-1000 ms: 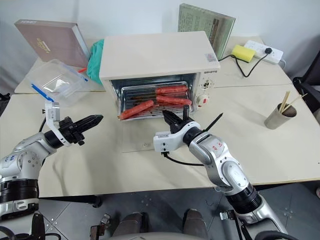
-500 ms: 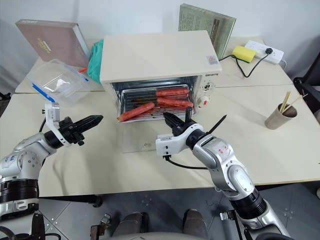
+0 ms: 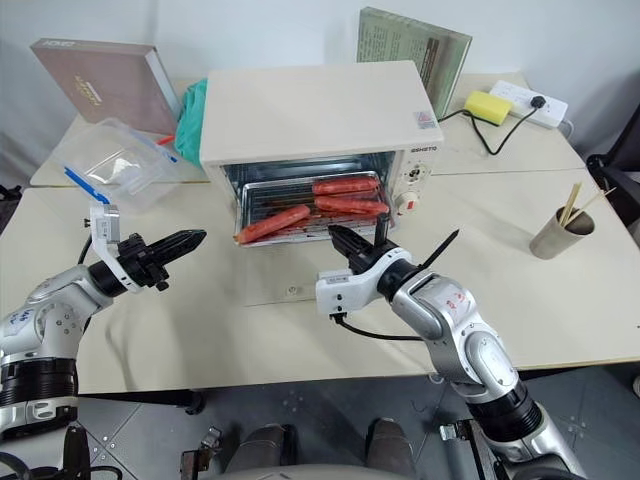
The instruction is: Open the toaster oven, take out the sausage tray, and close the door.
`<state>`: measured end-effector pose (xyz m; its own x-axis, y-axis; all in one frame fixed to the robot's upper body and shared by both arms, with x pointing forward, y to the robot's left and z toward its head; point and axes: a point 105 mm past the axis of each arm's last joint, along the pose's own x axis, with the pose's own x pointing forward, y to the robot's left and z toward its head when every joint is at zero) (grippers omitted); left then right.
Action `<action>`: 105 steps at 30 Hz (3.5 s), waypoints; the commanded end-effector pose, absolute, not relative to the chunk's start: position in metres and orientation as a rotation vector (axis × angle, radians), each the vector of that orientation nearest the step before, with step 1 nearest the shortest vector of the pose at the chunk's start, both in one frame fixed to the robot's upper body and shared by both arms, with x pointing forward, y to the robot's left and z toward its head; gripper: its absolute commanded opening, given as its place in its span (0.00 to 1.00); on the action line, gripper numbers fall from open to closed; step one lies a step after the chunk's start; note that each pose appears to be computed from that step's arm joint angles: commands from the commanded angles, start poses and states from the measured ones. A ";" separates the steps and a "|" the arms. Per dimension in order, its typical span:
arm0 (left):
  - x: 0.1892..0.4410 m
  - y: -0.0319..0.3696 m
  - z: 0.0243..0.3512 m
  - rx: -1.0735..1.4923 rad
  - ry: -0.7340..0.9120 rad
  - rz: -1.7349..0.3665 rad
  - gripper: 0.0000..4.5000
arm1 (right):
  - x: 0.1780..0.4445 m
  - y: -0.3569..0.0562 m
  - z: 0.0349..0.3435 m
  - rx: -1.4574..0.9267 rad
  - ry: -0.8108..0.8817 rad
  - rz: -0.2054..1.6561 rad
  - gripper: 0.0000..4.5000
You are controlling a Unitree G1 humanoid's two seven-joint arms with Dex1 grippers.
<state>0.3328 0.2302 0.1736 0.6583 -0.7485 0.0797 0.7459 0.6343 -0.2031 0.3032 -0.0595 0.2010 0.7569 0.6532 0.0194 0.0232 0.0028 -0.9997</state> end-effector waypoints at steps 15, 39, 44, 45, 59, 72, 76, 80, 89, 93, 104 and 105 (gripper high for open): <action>0.335 0.222 0.184 -0.213 -0.026 -0.884 0.00 | 0.282 -0.053 0.240 -1.481 -0.784 0.480 0.01; 0.276 0.212 0.205 -0.786 0.149 -1.037 0.55 | 0.265 -0.063 0.220 -1.519 -0.819 0.701 0.00; 0.258 0.216 0.208 -0.834 0.183 -1.059 0.90 | 0.266 -0.064 0.219 -1.526 -0.832 0.706 0.00; 0.256 0.215 0.211 -0.851 0.179 -1.067 0.97 | 0.266 -0.064 0.219 -1.526 -0.831 0.706 0.00; 0.282 0.166 0.194 -0.980 0.368 -1.068 0.99 | 0.264 -0.062 0.220 -1.507 -0.828 0.726 0.00; 0.293 0.168 0.206 -1.066 0.343 -1.029 0.99 | 0.261 -0.062 0.219 -1.503 -0.816 0.737 0.00; 0.294 0.169 0.208 -1.108 0.336 -1.033 0.86 | 0.261 -0.061 0.219 -1.503 -0.817 0.743 0.00; 0.292 0.166 0.205 -1.102 0.371 -1.041 0.61 | 0.261 -0.061 0.220 -1.502 -0.818 0.747 0.00; 0.292 0.161 0.194 -1.088 0.447 -1.010 0.02 | 0.263 -0.060 0.222 -1.490 -0.815 0.745 0.00; 0.292 0.156 0.183 -1.048 0.511 -0.961 0.01 | 0.265 -0.059 0.226 -1.462 -0.799 0.740 0.00; 0.301 0.164 0.159 -1.036 0.562 -0.730 0.01 | 0.259 -0.056 0.205 -1.326 -0.654 0.967 0.00; 0.301 0.165 0.159 -1.040 0.562 -0.721 0.00 | 0.258 -0.056 0.205 -1.332 -0.659 0.973 0.06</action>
